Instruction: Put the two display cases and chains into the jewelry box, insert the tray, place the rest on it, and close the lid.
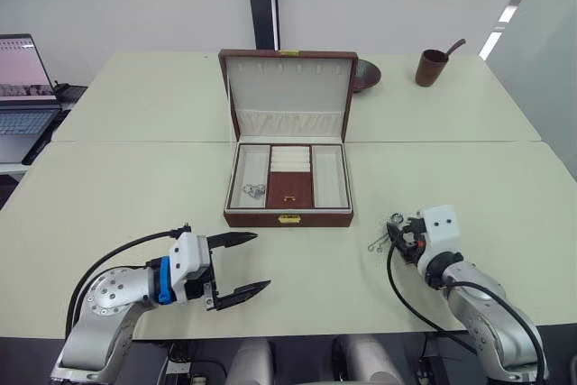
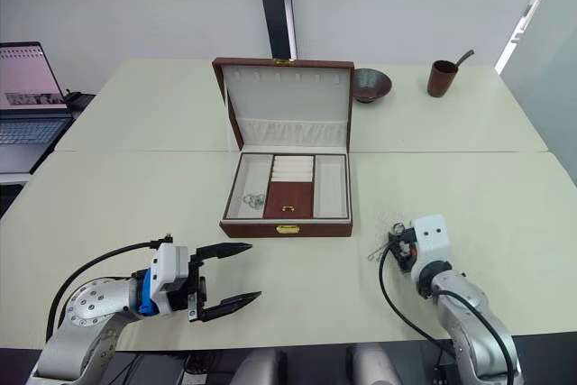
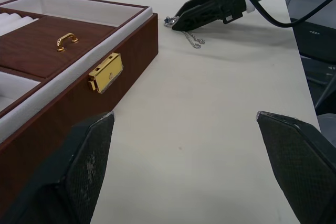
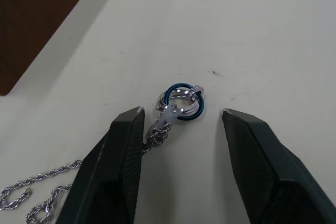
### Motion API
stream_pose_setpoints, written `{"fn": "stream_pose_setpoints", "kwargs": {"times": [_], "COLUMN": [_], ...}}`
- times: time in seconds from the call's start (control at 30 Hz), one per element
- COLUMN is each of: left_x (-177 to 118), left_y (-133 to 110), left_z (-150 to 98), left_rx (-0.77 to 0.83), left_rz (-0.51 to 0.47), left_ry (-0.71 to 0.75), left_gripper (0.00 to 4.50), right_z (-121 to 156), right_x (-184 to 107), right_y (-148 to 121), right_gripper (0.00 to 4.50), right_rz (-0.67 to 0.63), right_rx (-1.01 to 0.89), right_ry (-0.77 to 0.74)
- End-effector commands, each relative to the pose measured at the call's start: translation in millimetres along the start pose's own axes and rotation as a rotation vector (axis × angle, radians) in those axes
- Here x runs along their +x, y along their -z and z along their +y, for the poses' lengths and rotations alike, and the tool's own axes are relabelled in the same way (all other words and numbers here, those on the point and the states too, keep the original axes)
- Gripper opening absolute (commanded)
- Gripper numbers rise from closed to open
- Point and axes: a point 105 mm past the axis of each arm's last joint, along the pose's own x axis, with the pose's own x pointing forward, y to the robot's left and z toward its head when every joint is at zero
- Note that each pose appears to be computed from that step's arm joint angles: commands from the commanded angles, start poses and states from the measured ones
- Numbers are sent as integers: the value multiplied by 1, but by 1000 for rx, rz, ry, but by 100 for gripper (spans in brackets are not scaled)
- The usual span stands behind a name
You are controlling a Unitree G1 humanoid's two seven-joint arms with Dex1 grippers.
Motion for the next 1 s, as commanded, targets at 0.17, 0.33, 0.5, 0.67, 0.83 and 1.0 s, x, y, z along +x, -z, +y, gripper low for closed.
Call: {"fn": "stream_pose_setpoints", "kwargs": {"times": [0.17,0.33,0.5,0.67,0.83,1.0], "left_x": [2,4,5,6,8,9], "left_y": [-1,-1,-1,-1,-2,-3], "left_z": [1,2,3,6,8,10], "left_rx": [20,24,27,32,36,40], "left_rz": [-11,-17,-21,-26,-35,-45], "left_ry": [-1,-1,-4,-12,-20,-28], "left_gripper": [450,450,450,450,450,450], "right_z": [-8,-8,-10,-10,-9,-3], "right_x": [-6,-7,-7,-9,-18,-30], "right_y": [29,28,23,4,-22,-49], "right_gripper": [79,5,4,4,4,2], "right_rz": [121,115,91,-7,-133,-243], "right_rx": [20,22,13,2,-16,-9], "right_ry": [32,30,27,-12,-121,-261]}}
